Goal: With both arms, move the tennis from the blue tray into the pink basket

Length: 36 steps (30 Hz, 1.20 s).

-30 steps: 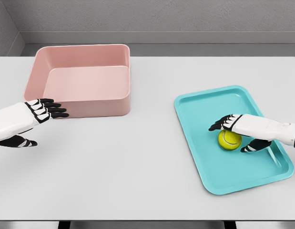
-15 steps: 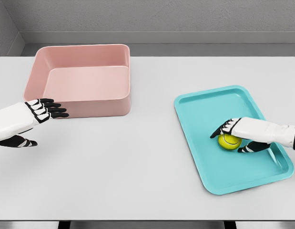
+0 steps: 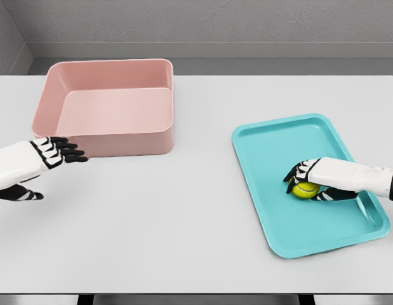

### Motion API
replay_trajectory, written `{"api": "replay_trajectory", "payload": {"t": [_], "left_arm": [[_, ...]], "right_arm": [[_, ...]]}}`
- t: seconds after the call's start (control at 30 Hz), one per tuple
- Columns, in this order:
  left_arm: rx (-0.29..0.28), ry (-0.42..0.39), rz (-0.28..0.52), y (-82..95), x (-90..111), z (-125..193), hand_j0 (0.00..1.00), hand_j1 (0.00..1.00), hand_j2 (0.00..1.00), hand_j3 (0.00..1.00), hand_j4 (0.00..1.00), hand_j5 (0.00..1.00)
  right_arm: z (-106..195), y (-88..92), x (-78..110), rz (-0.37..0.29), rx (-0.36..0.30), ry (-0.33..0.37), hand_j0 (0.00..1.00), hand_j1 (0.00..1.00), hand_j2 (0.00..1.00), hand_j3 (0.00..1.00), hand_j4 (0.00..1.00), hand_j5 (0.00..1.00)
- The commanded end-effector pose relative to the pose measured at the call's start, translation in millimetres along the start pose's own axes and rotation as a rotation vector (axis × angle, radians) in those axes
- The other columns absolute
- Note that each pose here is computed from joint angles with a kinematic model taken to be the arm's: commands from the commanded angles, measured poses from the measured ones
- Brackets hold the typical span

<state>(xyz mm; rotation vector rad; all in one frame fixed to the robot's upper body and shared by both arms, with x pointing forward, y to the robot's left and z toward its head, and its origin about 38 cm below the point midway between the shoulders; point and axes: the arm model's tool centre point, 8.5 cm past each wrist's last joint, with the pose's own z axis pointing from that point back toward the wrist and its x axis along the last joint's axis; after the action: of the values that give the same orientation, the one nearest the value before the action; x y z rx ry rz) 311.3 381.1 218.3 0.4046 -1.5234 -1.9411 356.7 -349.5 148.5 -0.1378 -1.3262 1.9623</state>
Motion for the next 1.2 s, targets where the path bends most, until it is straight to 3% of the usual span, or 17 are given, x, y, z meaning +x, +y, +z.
{"api": "replay_trajectory", "payload": {"t": [0.0, 0.13, 0.4, 0.6, 0.83, 1.1, 1.17], "left_arm": [[-0.028, -0.001, 0.046, -4.0, -0.3, 5.2, 1.0, 1.0, 1.0, 1.0, 1.0, 1.0], [-0.077, 0.016, 0.082, -12.8, -4.4, 13.6, 1.0, 1.0, 1.0, 1.0, 1.0, 1.0], [-0.106, 0.031, 0.111, -26.8, -7.8, 16.5, 1.0, 1.0, 1.0, 1.0, 1.0, 1.0], [-0.082, 0.05, 0.158, -25.1, -12.9, 20.4, 1.0, 1.0, 1.0, 1.0, 1.0, 1.0], [-0.091, 0.07, 0.159, -23.8, -18.2, 25.6, 1.0, 1.0, 1.0, 1.0, 1.0, 1.0], [-0.091, 0.064, 0.157, -23.0, -16.7, 24.8, 1.0, 1.0, 1.0, 1.0, 1.0, 1.0], [-0.092, 0.065, 0.157, -22.7, -16.9, 25.1, 1.0, 1.0, 1.0, 1.0, 1.0, 1.0]], "right_arm": [[0.1, -0.1, -0.1, 0.001, 0.001, 0.001, 0.53, 0.53, 0.53, 0.53, 0.53, 0.53], [3.6, -6.7, 0.2, 0.013, -0.012, 0.004, 0.53, 0.53, 0.53, 0.53, 0.53, 0.53], [13.3, -31.0, 4.4, 0.056, -0.067, 0.006, 0.51, 0.51, 0.51, 0.51, 0.51, 0.51], [7.4, -43.3, 26.0, 0.103, -0.087, -0.054, 0.49, 0.49, 0.49, 0.49, 0.49, 0.49], [-6.0, -50.8, 57.7, 0.159, -0.072, -0.146, 0.47, 0.47, 0.47, 0.47, 0.47, 0.47], [-24.3, -62.4, 70.3, 0.172, -0.123, -0.202, 0.47, 0.47, 0.47, 0.47, 0.47, 0.47], [-35.5, -59.5, 76.2, 0.166, -0.109, -0.229, 0.46, 0.46, 0.46, 0.46, 0.46, 0.46]]}}
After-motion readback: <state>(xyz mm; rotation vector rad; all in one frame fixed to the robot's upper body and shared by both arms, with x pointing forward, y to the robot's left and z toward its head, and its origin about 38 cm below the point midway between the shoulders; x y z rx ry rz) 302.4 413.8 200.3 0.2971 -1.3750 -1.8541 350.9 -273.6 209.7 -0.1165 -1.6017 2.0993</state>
